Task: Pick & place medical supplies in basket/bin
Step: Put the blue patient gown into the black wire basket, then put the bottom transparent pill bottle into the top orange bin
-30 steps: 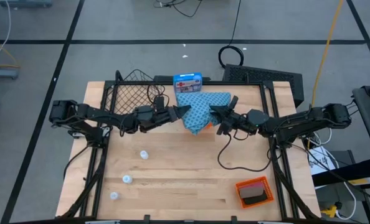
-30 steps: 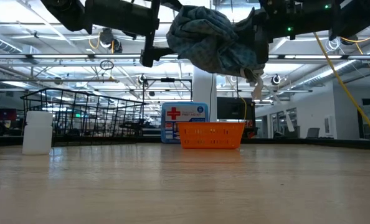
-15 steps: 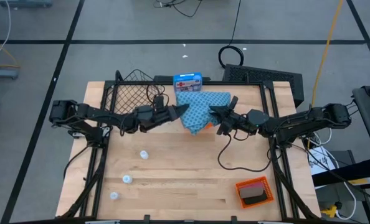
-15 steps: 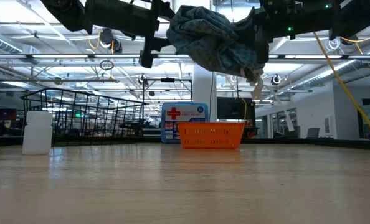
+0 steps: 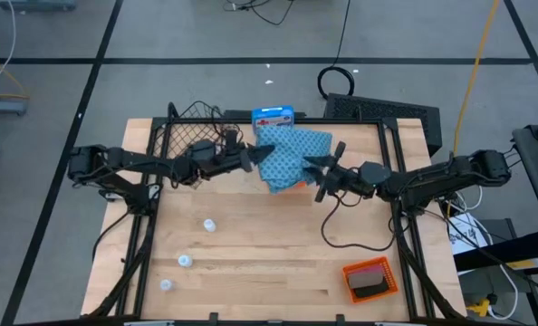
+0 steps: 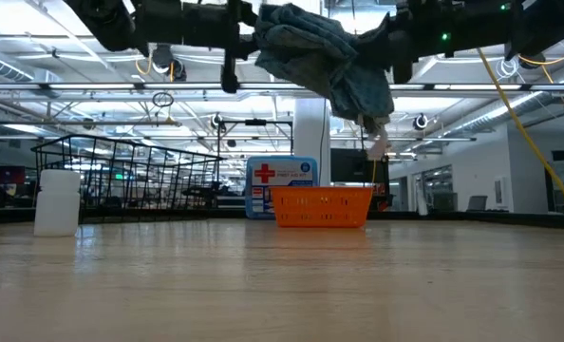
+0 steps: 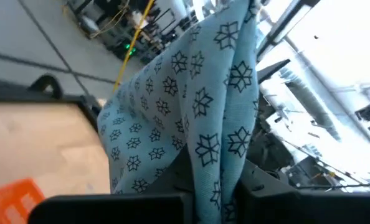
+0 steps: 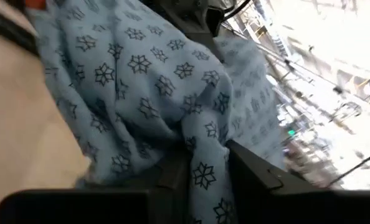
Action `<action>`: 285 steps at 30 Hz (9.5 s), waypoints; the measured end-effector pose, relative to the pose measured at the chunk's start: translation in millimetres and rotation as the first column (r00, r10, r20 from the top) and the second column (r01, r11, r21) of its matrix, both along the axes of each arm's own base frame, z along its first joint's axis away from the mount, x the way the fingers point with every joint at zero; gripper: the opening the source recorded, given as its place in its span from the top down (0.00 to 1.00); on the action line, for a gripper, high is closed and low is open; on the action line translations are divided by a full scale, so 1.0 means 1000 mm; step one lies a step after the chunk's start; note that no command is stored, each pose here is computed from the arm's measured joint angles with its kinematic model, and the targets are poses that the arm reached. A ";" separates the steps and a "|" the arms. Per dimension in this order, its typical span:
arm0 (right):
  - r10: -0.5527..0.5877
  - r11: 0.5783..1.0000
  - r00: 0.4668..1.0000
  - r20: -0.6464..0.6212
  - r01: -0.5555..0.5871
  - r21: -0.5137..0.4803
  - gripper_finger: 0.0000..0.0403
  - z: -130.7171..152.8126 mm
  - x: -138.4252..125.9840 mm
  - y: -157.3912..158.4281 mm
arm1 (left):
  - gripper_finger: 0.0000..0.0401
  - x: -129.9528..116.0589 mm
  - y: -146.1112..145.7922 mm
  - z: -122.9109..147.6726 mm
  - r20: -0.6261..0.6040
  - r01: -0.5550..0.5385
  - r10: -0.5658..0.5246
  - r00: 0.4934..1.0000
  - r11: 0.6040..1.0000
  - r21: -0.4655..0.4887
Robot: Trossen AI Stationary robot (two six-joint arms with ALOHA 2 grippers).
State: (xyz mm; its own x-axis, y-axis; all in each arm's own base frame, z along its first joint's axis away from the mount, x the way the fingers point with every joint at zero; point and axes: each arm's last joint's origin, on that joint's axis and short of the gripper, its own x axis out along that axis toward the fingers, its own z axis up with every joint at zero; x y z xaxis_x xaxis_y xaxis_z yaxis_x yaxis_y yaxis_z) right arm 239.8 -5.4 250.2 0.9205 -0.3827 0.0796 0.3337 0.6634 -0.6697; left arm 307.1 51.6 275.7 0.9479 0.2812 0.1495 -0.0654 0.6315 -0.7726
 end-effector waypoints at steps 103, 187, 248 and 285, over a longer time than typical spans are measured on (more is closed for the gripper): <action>0.115 0.844 0.993 0.005 -0.100 0.526 0.67 0.022 -0.083 0.016 | 0.92 -0.157 0.019 -0.083 -0.129 -0.817 0.808 0.575 0.562 -0.129; 0.092 0.838 0.996 0.020 -0.088 0.538 0.67 0.023 -0.083 0.015 | 0.98 -0.093 -0.004 0.048 -0.681 -0.218 0.592 0.431 0.801 0.558; -0.033 0.872 0.997 0.072 -0.007 0.490 0.67 0.007 -0.081 0.012 | 0.97 -0.168 0.070 -0.055 -0.983 -0.349 0.174 0.052 0.926 0.145; -0.031 0.869 0.994 0.105 -0.024 0.493 0.67 0.010 -0.081 0.012 | 0.97 -0.119 -0.167 0.025 -0.505 0.531 -0.357 0.786 0.808 0.256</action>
